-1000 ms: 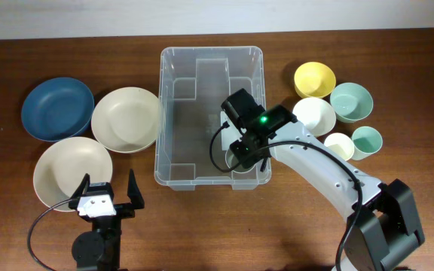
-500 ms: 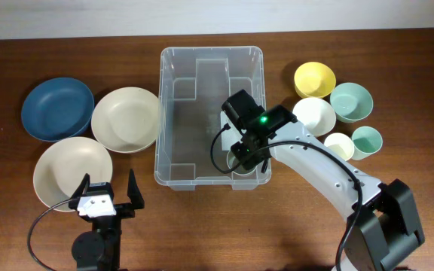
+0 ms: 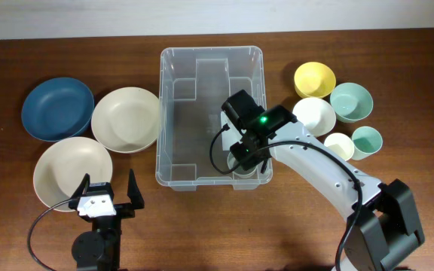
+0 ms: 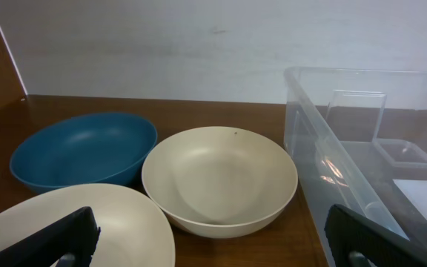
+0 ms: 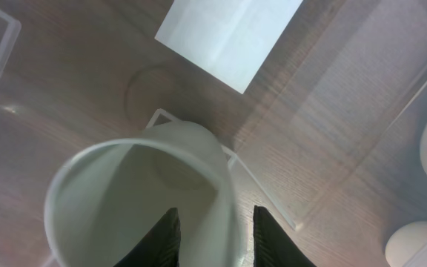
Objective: Pack container
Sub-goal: 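Lower the grey cup into the bin and open the right gripper, then move the right gripper back to the mint-green cup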
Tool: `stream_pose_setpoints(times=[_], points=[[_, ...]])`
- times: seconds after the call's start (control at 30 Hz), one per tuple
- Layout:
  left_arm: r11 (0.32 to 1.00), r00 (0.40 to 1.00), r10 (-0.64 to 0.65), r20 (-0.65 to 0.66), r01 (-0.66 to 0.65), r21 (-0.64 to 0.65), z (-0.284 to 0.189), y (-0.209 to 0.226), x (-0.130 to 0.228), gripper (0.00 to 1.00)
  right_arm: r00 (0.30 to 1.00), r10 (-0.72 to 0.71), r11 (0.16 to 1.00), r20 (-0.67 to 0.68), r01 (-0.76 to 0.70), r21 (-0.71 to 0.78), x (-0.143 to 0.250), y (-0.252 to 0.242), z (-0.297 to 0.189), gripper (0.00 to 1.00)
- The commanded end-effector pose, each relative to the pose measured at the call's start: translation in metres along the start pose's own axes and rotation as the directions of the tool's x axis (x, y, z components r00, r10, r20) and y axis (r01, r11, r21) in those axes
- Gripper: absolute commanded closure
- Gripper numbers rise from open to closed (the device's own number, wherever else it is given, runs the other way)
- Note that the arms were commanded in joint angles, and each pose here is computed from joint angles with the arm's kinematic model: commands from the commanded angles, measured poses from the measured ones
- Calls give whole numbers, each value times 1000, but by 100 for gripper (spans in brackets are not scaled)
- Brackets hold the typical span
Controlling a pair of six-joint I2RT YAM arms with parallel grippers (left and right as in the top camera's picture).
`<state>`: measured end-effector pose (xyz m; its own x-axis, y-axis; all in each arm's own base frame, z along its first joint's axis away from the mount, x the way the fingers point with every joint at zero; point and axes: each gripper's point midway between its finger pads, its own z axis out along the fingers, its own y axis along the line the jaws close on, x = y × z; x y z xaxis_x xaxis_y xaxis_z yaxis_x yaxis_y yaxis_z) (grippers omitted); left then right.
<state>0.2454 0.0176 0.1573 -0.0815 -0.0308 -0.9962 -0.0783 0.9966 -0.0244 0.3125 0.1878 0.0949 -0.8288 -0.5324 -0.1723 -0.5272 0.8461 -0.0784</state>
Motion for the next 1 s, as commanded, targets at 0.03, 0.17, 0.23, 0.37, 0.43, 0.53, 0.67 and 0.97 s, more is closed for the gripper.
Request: stream_pose_setpoints(times=[0.03, 0.17, 0.23, 0.37, 0.43, 0.53, 0.67, 0.97], points=[[1000, 1000, 13, 3, -13, -1, 0, 0, 1, 0, 1000, 11, 1000, -9, -11, -5, 2, 0, 3, 72], [1000, 1000, 13, 3, -13, -1, 0, 0, 1, 0, 1000, 12, 1000, 8, -12, -5, -2, 0, 3, 70], [1000, 1000, 13, 3, -13, -1, 0, 0, 1, 0, 999, 14, 1000, 30, -14, -5, -8, 0, 2, 68], [1000, 1000, 13, 3, -13, -1, 0, 0, 1, 0, 995, 16, 1000, 99, -18, 14, -27, -5, -9, 67], [1000, 1000, 13, 3, -13, -1, 0, 0, 1, 0, 990, 11, 999, 143, -16, 36, -41, -9, -21, 67], [1000, 1000, 13, 3, -13, -1, 0, 0, 1, 0, 977, 17, 994, 211, -41, 106, -62, -24, -45, 67], [1000, 1000, 13, 3, -13, -1, 0, 0, 1, 0, 952, 102, 957, 289, -173, 234, -77, -58, -91, 67], [1000, 1000, 13, 3, -13, -1, 0, 0, 1, 0, 852, 415, 794, 318, -510, 330, -29, -166, -161, 67]])
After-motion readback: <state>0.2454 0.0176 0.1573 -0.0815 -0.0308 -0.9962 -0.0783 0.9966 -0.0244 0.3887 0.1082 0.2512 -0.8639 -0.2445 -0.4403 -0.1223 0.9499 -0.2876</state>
